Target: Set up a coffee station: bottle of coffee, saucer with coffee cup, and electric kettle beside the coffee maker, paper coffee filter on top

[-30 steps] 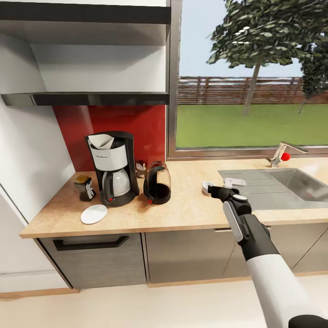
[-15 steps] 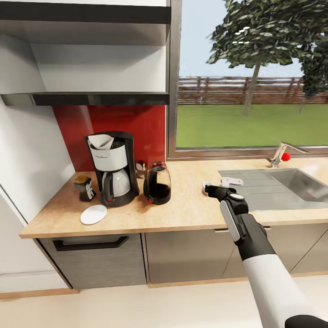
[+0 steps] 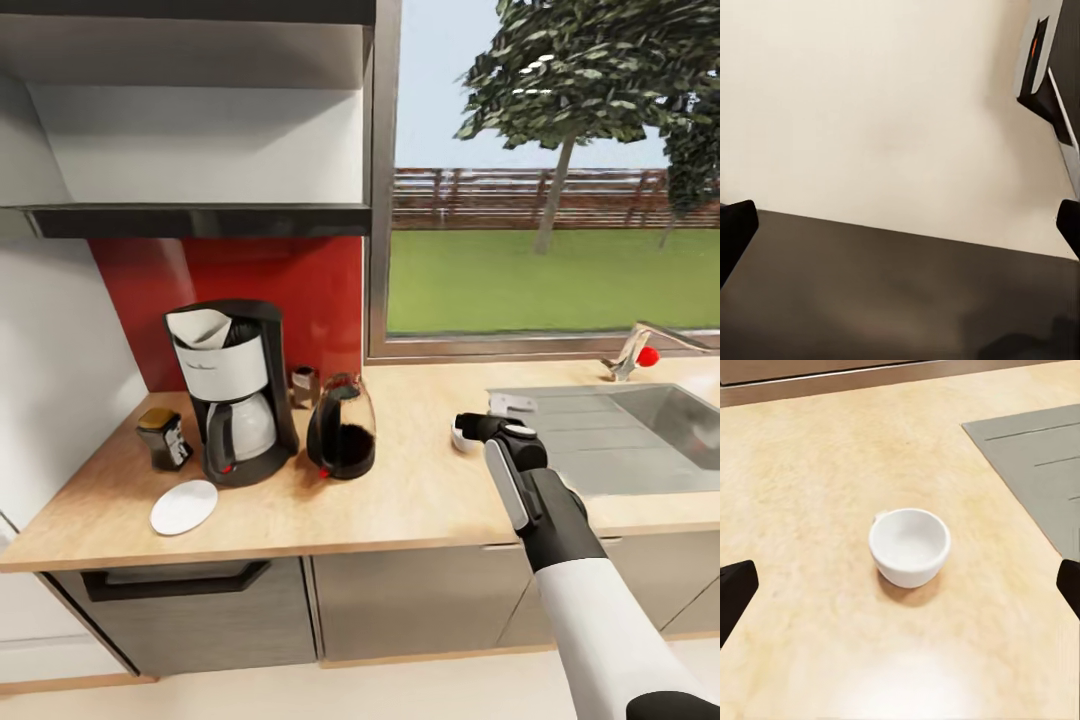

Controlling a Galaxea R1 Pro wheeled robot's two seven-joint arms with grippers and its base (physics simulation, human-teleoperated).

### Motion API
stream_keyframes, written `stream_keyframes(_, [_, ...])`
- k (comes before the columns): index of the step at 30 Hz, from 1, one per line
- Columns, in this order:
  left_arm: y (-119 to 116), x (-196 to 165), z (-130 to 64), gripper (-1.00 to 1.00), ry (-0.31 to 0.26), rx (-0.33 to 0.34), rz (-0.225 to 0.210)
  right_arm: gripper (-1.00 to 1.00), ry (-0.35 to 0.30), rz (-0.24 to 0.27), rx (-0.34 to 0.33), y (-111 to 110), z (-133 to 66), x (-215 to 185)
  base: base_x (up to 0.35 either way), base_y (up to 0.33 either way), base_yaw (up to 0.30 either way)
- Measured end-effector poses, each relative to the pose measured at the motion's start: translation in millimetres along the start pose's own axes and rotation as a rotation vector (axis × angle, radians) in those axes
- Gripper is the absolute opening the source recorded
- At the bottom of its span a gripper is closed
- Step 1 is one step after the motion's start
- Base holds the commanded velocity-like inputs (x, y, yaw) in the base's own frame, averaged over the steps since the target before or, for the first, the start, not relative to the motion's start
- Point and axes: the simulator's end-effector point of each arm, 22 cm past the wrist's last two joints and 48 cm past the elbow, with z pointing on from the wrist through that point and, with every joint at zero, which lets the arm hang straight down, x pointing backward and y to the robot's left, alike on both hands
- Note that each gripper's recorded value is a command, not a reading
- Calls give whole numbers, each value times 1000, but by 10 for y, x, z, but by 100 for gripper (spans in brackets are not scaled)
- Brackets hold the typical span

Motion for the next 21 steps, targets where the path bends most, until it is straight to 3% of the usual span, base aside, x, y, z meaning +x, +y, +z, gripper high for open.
stream_keyframes(1, [5,85,-1,100,38,-1,5,100,13,-5,0,-2,1,28,306,-102,0])
stream_keyframes(8, [-2,86,-2,100,39,-1,5,100,14,-6,1,-8,5,33,251,-88,0])
stream_keyframes(14, [-27,86,-5,100,40,1,6,100,19,-11,6,-29,17,51,76,-13,0])
stream_keyframes(21, [-38,83,-6,100,38,2,3,100,13,-27,38,-252,47,27,157,-86,0])
